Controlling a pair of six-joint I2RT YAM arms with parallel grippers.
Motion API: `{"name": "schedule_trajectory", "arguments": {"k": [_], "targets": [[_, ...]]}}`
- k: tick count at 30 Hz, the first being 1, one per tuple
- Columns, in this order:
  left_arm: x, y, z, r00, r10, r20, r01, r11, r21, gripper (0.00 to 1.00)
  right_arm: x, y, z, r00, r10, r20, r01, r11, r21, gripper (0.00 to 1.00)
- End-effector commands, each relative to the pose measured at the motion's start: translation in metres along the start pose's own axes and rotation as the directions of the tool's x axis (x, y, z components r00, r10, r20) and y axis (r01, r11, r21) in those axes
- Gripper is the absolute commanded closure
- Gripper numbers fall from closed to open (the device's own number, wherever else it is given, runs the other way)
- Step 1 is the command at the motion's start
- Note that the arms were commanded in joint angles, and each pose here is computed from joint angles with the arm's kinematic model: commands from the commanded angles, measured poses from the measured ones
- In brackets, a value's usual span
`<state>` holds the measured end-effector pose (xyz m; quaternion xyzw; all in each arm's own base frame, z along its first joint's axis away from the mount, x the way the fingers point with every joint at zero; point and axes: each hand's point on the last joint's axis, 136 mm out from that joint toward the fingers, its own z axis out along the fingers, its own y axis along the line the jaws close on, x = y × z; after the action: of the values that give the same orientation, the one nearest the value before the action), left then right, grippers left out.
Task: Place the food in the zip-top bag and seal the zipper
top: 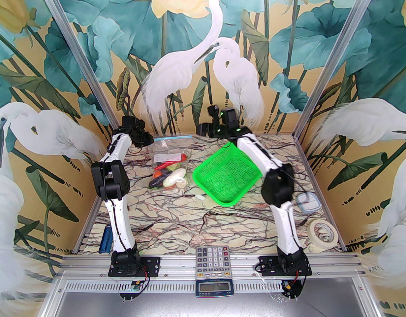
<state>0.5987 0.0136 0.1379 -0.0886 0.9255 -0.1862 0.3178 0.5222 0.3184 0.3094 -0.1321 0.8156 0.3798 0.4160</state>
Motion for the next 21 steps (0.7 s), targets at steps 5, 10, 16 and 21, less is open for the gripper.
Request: {"name": "schedule_trajectory", "arguments": {"k": [5,10,16,21], "targets": [[-0.060,-0.051,-0.062,0.955,0.019,0.296,-0.058,0.991,0.123,0.56,0.000,-0.060,-0.125,0.997,0.025,0.069,-0.058,0.844,0.533,0.24],[-0.092,-0.079,-0.129,0.889,0.042,0.455,-0.112,0.986,0.127,0.52,0.065,-0.093,-0.198,0.985,0.170,0.023,-0.136,0.693,0.708,0.19],[-0.077,-0.093,-0.182,0.842,0.045,0.537,-0.131,0.984,0.121,0.50,0.169,-0.114,-0.238,0.910,0.411,0.050,-0.304,0.581,0.755,0.13],[-0.039,-0.097,-0.187,0.869,0.043,0.492,-0.133,0.980,0.149,0.53,0.210,-0.131,-0.230,0.854,0.516,0.074,-0.394,0.546,0.740,0.07]]}}
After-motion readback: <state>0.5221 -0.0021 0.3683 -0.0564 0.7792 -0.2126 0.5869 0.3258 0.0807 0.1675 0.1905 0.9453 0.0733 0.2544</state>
